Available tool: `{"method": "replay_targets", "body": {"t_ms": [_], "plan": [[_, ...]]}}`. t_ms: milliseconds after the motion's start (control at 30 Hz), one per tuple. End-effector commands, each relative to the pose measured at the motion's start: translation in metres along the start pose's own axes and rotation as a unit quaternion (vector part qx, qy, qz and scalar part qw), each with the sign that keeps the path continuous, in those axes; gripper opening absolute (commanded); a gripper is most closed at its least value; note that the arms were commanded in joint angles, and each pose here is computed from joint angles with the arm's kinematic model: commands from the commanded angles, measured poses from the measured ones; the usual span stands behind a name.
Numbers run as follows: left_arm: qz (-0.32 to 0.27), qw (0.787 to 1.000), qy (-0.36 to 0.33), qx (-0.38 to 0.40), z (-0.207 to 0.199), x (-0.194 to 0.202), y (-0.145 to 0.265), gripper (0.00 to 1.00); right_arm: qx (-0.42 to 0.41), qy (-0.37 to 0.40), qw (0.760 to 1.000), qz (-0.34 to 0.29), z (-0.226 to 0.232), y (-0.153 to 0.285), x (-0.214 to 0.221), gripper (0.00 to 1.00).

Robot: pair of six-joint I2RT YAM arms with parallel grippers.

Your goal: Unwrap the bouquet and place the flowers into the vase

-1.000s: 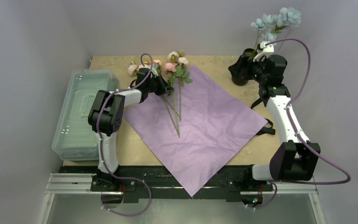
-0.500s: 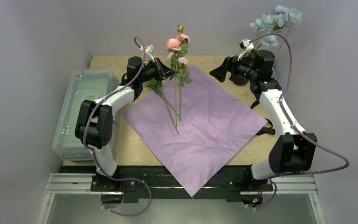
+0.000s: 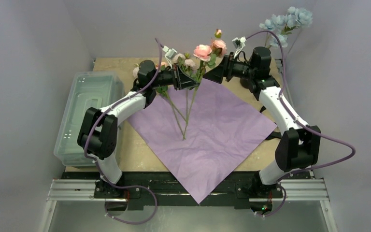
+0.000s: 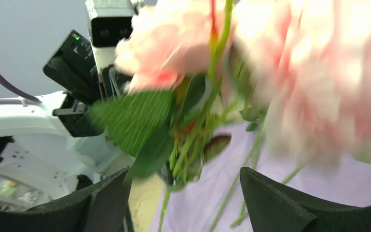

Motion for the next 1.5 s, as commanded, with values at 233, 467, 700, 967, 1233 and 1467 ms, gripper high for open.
{"method": "replay_targets", "body": {"t_ms": [233,467,700,967,1233,1467], "plan": [[0.028,0.991,-0.078,0.101,-0.06,-0.009,-0.012,0.0,-0.116,-0.018,0.993,-0.032,0.039,0.0,-0.034,0.36],[0.026,0.993,-0.08,0.077,-0.053,-0.008,-0.012,0.08,-0.125,-0.022,0.991,-0.037,0.049,0.004,-0.042,0.0],[0.002,0.995,-0.1,-0.011,-0.035,-0.024,0.003,0.77,-0.088,0.04,0.993,-0.071,0.058,0.021,-0.071,0.0],[-0.076,0.978,-0.147,-0.124,-0.012,-0.071,0.045,1.0,0.031,0.131,0.979,-0.152,0.036,0.079,-0.135,0.0],[-0.101,0.954,-0.172,-0.224,-0.001,-0.084,0.061,1.0,0.209,0.247,0.91,-0.259,0.025,0.141,-0.221,0.0],[-0.128,0.946,-0.184,-0.233,-0.004,-0.078,0.069,1.0,0.362,0.311,0.815,-0.328,0.016,0.172,-0.258,0.0]]}}
Point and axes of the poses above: each gripper's point midway between its finger pads, its own y axis back along the fingers, its own z axis along the line the jaws close on, x = y × z, the point moved 8 cm from there along y, back along the fingers, and after that the axes turned 3 degrees about y, right-handed, at the moved point
